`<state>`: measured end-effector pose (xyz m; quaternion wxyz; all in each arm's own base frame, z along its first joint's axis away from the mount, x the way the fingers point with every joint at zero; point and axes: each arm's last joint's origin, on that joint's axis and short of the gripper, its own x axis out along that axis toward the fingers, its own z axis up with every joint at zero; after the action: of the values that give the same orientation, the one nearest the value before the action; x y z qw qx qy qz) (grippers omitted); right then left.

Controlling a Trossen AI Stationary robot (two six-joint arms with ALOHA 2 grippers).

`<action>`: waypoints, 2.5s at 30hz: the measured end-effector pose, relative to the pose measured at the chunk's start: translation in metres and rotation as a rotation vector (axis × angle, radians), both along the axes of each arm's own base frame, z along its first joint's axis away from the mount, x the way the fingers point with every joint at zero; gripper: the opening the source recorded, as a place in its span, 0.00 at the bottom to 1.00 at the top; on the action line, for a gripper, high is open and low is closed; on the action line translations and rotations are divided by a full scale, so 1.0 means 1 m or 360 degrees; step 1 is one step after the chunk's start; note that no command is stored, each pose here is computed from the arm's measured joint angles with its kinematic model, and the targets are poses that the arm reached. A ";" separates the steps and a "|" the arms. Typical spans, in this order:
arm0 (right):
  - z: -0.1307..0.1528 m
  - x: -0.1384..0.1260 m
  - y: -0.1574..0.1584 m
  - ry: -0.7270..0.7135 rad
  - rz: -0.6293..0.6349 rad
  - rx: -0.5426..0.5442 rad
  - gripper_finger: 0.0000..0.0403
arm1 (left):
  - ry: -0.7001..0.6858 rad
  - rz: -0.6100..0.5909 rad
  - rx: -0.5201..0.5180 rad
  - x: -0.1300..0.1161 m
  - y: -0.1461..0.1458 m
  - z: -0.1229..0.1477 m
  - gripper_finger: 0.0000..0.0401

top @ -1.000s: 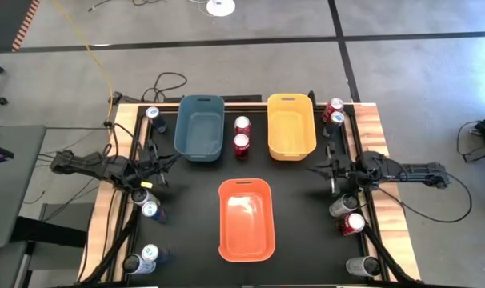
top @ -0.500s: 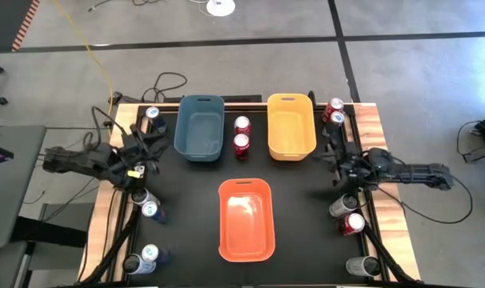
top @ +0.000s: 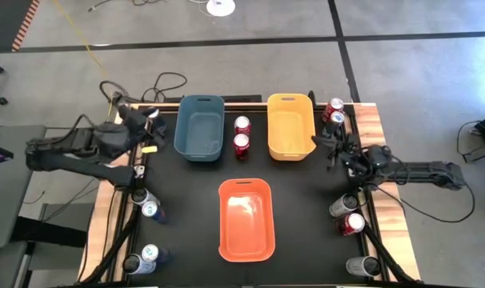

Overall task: Sort soda cans
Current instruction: Put the top left blue soda can into the blue bin

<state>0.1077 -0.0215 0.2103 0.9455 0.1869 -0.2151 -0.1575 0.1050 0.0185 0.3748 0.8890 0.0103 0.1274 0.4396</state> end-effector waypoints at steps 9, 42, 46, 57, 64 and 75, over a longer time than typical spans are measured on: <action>0.040 0.010 0.010 -0.0110 0.0180 -0.0082 0.18 | 0.0242 0.0342 -0.0198 0.015 0.032 0.015 0.79; 0.055 0.065 -0.008 0.0048 -0.0052 -0.0137 0.77 | 0.0370 0.1313 -0.1156 0.034 0.175 -0.073 0.79; 0.054 0.065 -0.008 0.0052 -0.0040 -0.0142 0.77 | 0.0406 0.1411 -0.1199 0.038 0.183 -0.085 0.79; 0.055 0.064 -0.008 0.0050 -0.0047 -0.0158 0.77 | 0.0350 0.1669 -0.1220 0.041 0.189 -0.099 0.79; 0.055 0.065 -0.007 0.0050 -0.0036 -0.0158 0.77 | 0.0256 0.1719 -0.1183 0.042 0.191 -0.098 0.79; 0.055 0.065 -0.006 0.0043 -0.0006 -0.0177 0.77 | 0.0001 0.1929 -0.1147 0.039 0.192 -0.097 0.79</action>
<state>0.1724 -0.0278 0.2656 0.9570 0.1315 -0.2110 -0.1495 0.1441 0.2100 0.2776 0.4354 -0.3576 0.2488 0.7878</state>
